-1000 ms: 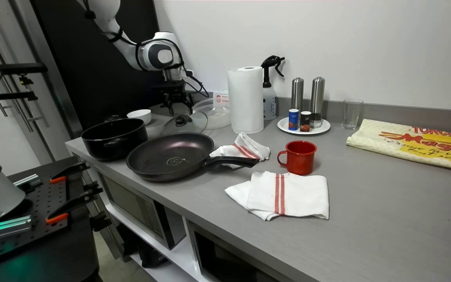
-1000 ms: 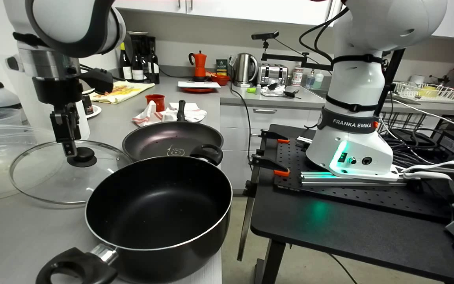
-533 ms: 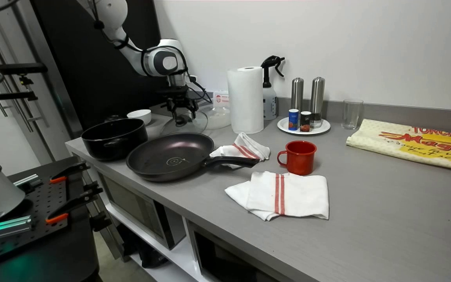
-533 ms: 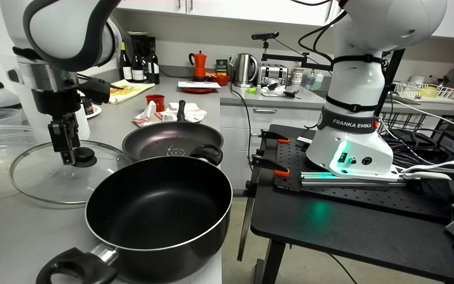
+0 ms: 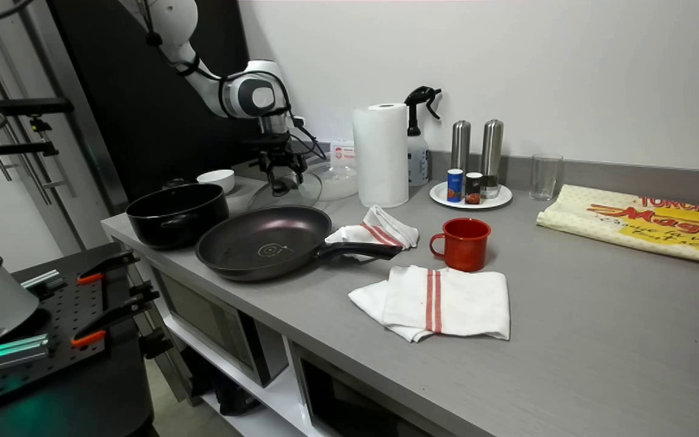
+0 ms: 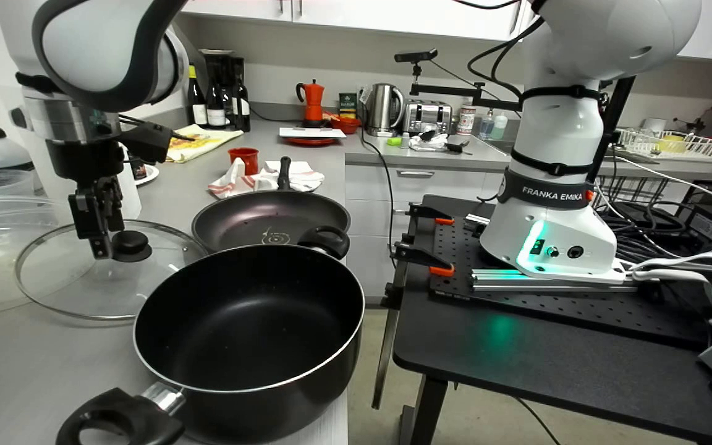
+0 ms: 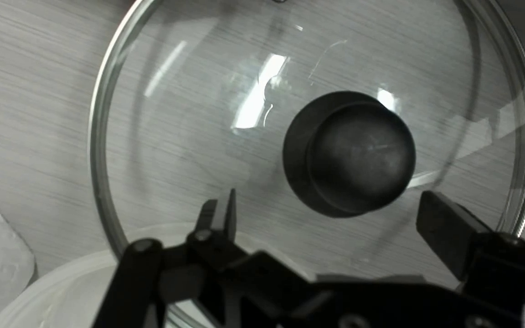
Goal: Cover the pot with the clear lid
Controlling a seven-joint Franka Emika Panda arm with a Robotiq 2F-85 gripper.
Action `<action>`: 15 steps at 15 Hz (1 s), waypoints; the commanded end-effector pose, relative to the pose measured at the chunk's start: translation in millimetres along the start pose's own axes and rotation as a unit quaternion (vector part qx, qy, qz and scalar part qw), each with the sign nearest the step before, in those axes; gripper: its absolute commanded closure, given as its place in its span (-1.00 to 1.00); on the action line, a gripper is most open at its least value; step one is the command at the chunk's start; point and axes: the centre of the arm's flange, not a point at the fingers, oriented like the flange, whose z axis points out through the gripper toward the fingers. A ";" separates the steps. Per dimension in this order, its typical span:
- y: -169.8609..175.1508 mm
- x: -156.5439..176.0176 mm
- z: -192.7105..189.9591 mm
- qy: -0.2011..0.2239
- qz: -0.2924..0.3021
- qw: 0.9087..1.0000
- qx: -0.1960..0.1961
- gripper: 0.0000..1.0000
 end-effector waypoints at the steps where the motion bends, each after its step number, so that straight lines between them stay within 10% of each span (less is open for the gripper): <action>1: -12.8 -5.5 -5.6 -0.002 0.011 1.000 -0.008 -1.00; 13: -14.0 -27.7 1.3 -0.016 0.057 0.998 -0.014 -1.00; 14: -13.0 -28.6 1.6 -0.016 0.059 0.998 -0.014 -0.50; 15: -12.4 -29.2 2.0 -0.017 0.060 0.998 -0.015 -0.47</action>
